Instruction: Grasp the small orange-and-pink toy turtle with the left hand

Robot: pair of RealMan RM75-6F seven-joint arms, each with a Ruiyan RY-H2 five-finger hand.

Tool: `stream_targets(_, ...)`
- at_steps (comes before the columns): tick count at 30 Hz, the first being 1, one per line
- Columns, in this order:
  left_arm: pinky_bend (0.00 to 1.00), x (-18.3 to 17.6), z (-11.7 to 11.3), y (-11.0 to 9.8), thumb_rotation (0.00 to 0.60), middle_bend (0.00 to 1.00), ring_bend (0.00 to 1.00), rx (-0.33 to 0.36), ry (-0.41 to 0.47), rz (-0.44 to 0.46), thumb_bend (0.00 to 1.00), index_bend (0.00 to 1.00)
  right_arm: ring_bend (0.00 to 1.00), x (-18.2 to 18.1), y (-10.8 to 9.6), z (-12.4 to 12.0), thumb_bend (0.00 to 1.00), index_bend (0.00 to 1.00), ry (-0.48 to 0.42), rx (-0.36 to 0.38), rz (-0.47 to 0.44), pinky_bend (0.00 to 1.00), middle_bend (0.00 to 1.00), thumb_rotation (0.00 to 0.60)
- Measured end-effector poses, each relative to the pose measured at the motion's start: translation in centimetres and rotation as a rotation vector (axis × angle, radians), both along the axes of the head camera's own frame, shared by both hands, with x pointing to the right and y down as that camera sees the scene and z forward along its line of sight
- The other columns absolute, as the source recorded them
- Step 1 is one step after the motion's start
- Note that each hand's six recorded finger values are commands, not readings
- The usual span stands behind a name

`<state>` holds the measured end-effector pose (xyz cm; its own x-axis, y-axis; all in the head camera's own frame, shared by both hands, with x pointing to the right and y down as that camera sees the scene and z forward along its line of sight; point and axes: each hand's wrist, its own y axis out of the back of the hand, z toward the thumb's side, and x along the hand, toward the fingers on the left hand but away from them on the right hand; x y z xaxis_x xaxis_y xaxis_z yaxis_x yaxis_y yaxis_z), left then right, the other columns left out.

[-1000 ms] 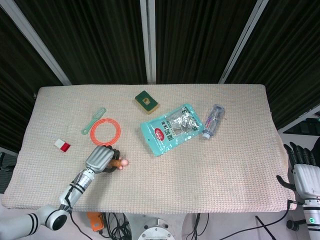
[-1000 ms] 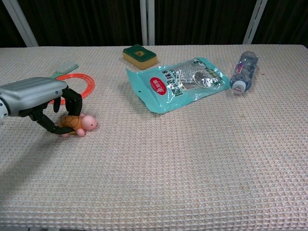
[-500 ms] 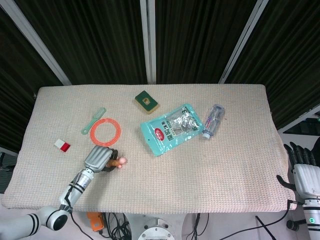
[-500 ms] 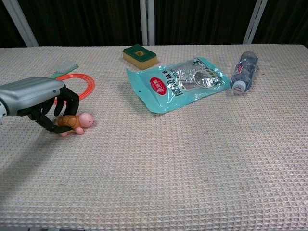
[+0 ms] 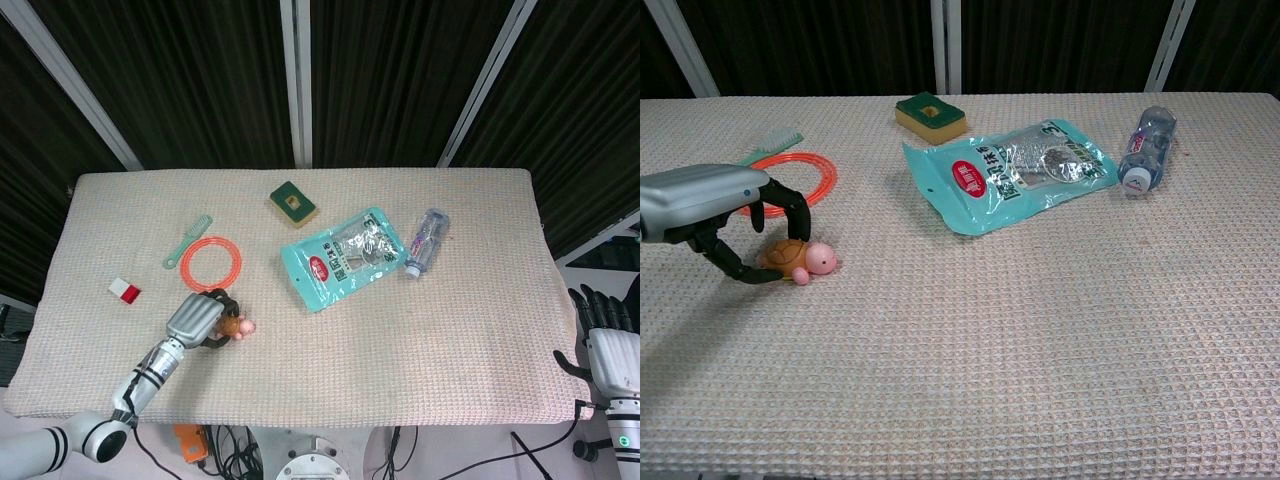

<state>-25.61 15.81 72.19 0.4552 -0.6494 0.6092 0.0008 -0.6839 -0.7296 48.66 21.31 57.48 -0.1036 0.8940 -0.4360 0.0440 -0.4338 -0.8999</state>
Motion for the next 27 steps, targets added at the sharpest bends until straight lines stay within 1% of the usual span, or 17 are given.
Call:
stream_targets(1,0.49,0.02,0.02,-0.01,0.600,0.46,0.30,0.001,0.000,-0.001,0.23,0.48,0.00,0.01,0.01,0.01,0.14,0.00,0.000,0.000,0.000,0.00,0.00,0.600)
stream_targets(6,0.63,0.07,0.27,-0.09,0.600,0.60,0.45,0.001,0.000,-0.019,0.27,0.62,0.00,0.05,-0.01,0.01,0.14,0.00,0.000,-0.001,0.002,0.00,0.00,0.600)
stream_targets(11,0.71,0.14,0.57,0.03,0.600,0.69,0.53,-0.014,-0.009,-0.025,0.32,0.70,0.00,0.07,-0.01,0.06,0.14,0.00,-0.001,-0.001,0.002,0.00,0.00,0.600)
stream_targets(16,0.73,0.06,0.76,0.12,0.600,0.72,0.56,-0.024,-0.031,-0.022,0.34,0.73,0.00,0.12,-0.03,-0.04,0.14,0.00,-0.002,0.004,0.003,0.00,0.00,0.600)
stream_targets(20,0.73,0.13,0.57,0.03,0.600,0.72,0.57,-0.020,-0.031,-0.028,0.34,0.74,0.00,0.21,-0.03,-0.14,0.14,0.00,0.000,0.007,0.004,0.00,0.00,0.600)
stream_targets(22,0.71,0.13,0.41,-0.07,0.600,0.69,0.54,-0.014,-0.024,-0.038,0.33,0.69,0.00,0.20,-0.04,-0.17,0.14,0.00,-0.001,0.009,0.003,0.00,0.00,0.600)
stream_targets(24,0.62,0.12,0.28,-0.06,0.600,0.60,0.45,-0.014,-0.013,-0.045,0.29,0.52,0.00,0.21,-0.03,-0.15,0.14,0.00,-0.001,0.008,0.003,0.00,0.00,0.600)
stream_targets(26,0.54,0.06,0.13,-0.03,0.600,0.50,0.37,-0.015,-0.008,-0.040,0.26,0.42,0.00,0.20,-0.04,-0.14,0.14,0.00,-0.001,0.007,0.003,0.00,0.00,0.600)
stream_targets(27,0.50,0.00,-0.01,-0.05,0.600,0.46,0.33,-0.011,-0.005,-0.035,0.24,0.38,0.00,0.18,-0.05,-0.14,0.14,0.00,-0.002,0.008,0.003,0.00,0.00,0.600)
